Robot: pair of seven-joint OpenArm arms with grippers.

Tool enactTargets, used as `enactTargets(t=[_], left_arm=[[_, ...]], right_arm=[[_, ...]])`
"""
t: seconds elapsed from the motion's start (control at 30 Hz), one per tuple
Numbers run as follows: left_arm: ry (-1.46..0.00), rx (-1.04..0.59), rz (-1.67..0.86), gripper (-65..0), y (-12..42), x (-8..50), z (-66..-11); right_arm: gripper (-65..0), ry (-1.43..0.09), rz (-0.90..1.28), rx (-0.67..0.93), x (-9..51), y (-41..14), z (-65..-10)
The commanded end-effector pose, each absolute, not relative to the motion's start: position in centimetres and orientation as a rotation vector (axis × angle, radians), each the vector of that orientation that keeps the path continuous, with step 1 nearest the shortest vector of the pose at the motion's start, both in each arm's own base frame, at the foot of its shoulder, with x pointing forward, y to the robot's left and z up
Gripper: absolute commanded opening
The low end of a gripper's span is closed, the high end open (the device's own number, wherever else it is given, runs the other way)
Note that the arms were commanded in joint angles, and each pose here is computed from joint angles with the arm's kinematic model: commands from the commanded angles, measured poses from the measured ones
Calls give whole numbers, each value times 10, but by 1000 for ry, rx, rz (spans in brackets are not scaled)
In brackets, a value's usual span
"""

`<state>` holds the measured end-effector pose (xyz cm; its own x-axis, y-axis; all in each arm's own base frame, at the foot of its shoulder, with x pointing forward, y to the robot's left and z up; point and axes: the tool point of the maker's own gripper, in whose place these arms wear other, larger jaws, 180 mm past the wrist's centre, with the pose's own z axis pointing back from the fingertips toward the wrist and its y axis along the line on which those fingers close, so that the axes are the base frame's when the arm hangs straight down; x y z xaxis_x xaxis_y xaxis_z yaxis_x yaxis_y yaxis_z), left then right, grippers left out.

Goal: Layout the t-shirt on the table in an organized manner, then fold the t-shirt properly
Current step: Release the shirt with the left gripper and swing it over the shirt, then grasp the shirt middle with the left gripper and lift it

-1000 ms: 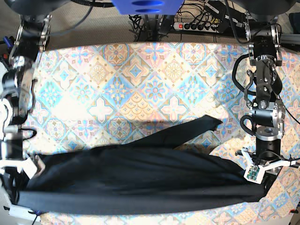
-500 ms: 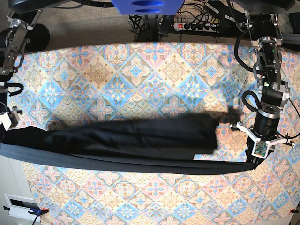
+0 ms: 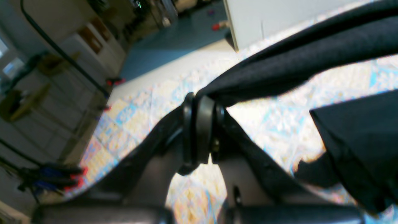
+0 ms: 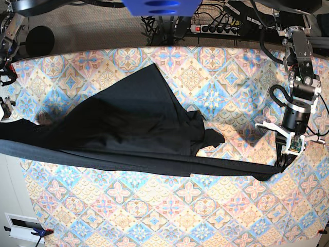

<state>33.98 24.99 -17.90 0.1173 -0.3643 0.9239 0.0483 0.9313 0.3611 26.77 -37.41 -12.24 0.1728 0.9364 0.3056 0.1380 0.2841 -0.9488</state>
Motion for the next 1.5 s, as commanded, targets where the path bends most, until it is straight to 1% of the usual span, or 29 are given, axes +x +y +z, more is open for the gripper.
enactTargets(t=[0.0, 0.1, 0.17, 0.3, 0.4, 0.5, 0.57, 0.73, 0.83, 0.97, 1.1, 1.23, 1.3, 1.37, 1.47], left_arm=[[-1424, 306, -296, -650, 256, 337, -177], [-1337, 227, -359, -650, 229, 327, -213], [-1304, 185, -391, -650, 212, 323, -227], [-1271, 98, -453, -650, 177, 319, -245], [-1246, 69, -522, -650, 144, 323, -253], [-1188, 75, -563, -650, 113, 332, -260], [-1172, 82, -610, -650, 82, 339, -258], [-1213, 73, -767, -650, 1, 344, -239], [-1203, 79, -875, -650, -43, 341, -245], [-1165, 109, -1021, -650, -90, 338, -267], [-1133, 90, -1048, -650, -113, 341, -277], [-1102, 88, -1053, -645, -116, 340, -286], [-1085, 91, -1057, -613, -113, 338, -292], [-1049, 84, -1073, -553, -110, 328, -305], [-963, 87, -1186, -417, -104, 307, -333]], right_arm=[[-650, -1257, 764, -1225, 264, -385, -108], [-650, -1250, 772, -1211, 264, -384, -113], [-650, -1257, 774, -1188, 266, -379, -119], [-650, -1283, 739, -1152, 270, -371, -128], [-650, -1291, 709, -1137, 269, -370, -133], [-650, -1287, 704, -1132, 269, -370, -135], [-650, -1288, 704, -1133, 269, -370, -135], [-650, -1283, 697, -1134, 269, -372, -136], [-650, -1282, 696, -1134, 269, -372, -136], [-650, -1281, 695, -1133, 269, -372, -136], [-650, -1278, 693, -1133, 268, -373, -137], [-650, -1278, 692, -1132, 268, -373, -137], [-650, -1275, 692, -1131, 268, -373, -138], [-650, -1271, 691, -1128, 268, -374, -140], [-650, -1268, 691, -1127, 268, -375, -141]])
